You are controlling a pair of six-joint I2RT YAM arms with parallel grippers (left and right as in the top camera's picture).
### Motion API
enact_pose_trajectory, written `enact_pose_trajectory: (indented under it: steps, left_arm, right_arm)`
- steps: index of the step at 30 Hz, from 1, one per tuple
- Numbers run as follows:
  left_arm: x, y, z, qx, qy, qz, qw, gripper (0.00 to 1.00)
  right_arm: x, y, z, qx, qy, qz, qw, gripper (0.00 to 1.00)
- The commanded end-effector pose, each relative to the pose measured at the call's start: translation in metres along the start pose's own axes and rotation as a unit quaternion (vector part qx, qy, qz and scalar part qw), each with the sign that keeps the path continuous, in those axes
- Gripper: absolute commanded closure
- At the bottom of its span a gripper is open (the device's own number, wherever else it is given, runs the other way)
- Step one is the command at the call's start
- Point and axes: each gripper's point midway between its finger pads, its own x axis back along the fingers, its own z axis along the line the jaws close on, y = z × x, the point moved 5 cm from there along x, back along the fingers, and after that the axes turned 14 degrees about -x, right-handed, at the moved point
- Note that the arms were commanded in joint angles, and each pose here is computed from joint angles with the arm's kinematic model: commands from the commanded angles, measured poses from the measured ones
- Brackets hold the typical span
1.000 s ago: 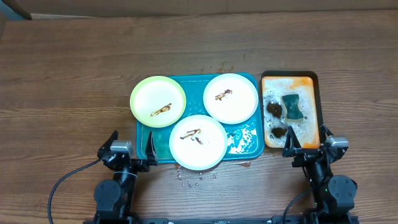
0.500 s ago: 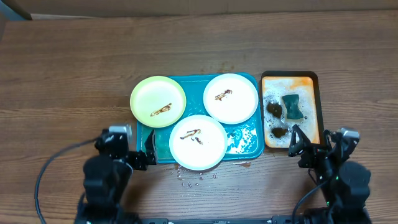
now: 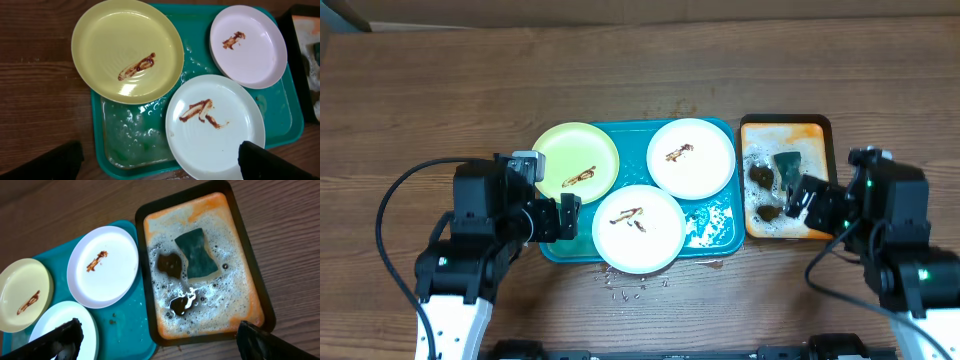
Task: Clean dirty plates on tray and stack at the side
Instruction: 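Move the left gripper to the front white plate rim and grasp it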
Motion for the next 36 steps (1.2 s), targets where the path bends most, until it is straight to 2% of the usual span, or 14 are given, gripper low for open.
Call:
enact_pose_trajectory:
  steps: [1, 8, 11, 16, 23, 24, 27, 33, 36]
  left_arm:
    - [-0.004, 0.005, -0.005, 0.006, -0.025, 0.008, 1.000, 0.00]
    - [-0.028, -0.003, -0.003, -0.002, -0.035, 0.059, 0.998, 0.00]
    - [-0.043, -0.010, -0.006, -0.006, -0.046, 0.091, 0.995, 0.11]
    - [-0.074, -0.025, -0.016, -0.017, -0.064, 0.163, 0.984, 0.13]
    - [-0.111, -0.050, -0.018, -0.007, -0.078, 0.253, 0.964, 0.33]
    - [-0.115, -0.053, -0.017, -0.005, -0.079, 0.261, 0.962, 0.34]
    - [-0.124, -0.059, -0.017, -0.001, -0.082, 0.279, 0.957, 0.46]
    - [-0.136, -0.065, -0.017, 0.008, -0.086, 0.295, 0.952, 0.49]
    - [-0.137, -0.066, -0.020, 0.004, -0.088, 0.298, 0.951, 0.58]
  right_arm:
    - [-0.003, 0.010, 0.002, 0.009, -0.013, -0.004, 1.000, 0.00]
    - [-0.014, 0.008, -0.001, 0.009, -0.029, 0.014, 0.999, 0.00]
    - [-0.014, 0.009, 0.000, 0.010, -0.026, 0.011, 1.000, 0.00]
    - [-0.014, 0.008, 0.000, 0.010, -0.027, 0.013, 0.999, 0.00]
    - [-0.014, 0.008, -0.001, 0.009, -0.028, 0.015, 0.999, 0.00]
    - [-0.014, 0.008, -0.001, 0.009, -0.028, 0.015, 0.999, 0.00]
    - [-0.014, 0.008, -0.001, 0.009, -0.028, 0.014, 0.999, 0.00]
    - [-0.014, 0.008, -0.001, 0.009, -0.028, 0.014, 0.999, 0.00]
    - [-0.014, 0.008, -0.001, 0.010, -0.028, 0.014, 0.999, 0.00]
